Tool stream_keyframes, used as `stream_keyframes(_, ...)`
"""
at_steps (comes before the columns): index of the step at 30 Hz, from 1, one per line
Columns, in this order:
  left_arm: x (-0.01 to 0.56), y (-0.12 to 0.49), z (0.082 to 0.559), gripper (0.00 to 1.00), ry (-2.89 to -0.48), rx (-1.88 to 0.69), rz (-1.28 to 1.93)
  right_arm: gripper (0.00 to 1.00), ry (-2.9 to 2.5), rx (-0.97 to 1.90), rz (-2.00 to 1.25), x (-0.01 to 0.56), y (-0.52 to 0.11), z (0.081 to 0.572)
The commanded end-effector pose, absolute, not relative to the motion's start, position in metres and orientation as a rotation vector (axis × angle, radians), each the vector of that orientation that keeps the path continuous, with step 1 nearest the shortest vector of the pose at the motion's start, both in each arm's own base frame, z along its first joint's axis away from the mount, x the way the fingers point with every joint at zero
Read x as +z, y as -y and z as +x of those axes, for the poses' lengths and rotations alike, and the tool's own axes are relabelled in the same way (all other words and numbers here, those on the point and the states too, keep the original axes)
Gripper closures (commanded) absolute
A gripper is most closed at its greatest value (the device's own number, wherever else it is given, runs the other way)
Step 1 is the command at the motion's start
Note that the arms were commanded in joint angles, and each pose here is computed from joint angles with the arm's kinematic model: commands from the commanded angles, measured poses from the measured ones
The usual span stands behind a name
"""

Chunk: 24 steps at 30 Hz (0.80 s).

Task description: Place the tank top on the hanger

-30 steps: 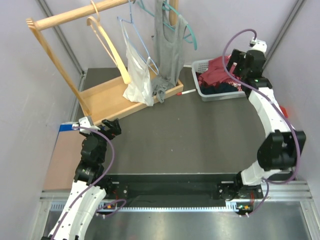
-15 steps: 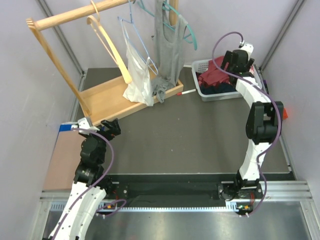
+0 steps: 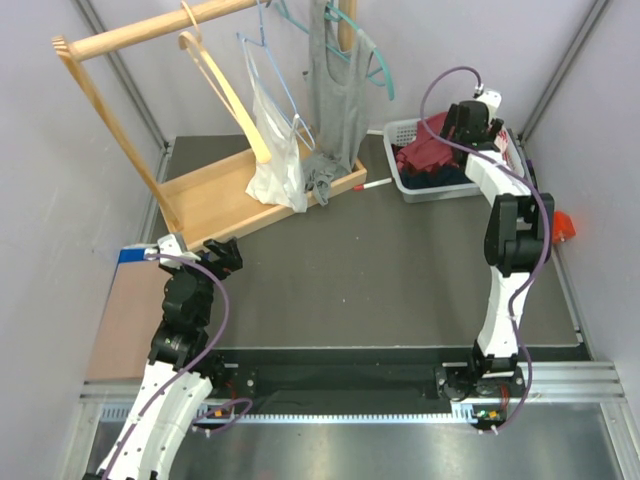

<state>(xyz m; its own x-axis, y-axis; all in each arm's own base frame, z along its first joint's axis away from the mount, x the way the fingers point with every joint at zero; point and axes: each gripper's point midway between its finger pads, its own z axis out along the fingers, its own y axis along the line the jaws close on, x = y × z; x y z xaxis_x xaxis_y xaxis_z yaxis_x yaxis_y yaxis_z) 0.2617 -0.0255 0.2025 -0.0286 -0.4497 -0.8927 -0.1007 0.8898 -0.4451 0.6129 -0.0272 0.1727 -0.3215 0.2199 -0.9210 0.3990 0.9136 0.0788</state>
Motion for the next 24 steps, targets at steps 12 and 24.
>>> stream_keyframes(12,0.203,0.028,0.266,0.01,-1.574,-0.307,-0.434,0.46,-1.887,-0.116,0.432,0.179,0.024,0.635)
stream_keyframes(24,0.209,0.03,0.267,0.01,-1.558,-0.317,-0.425,1.0,-1.803,0.032,0.358,0.244,0.003,0.628)
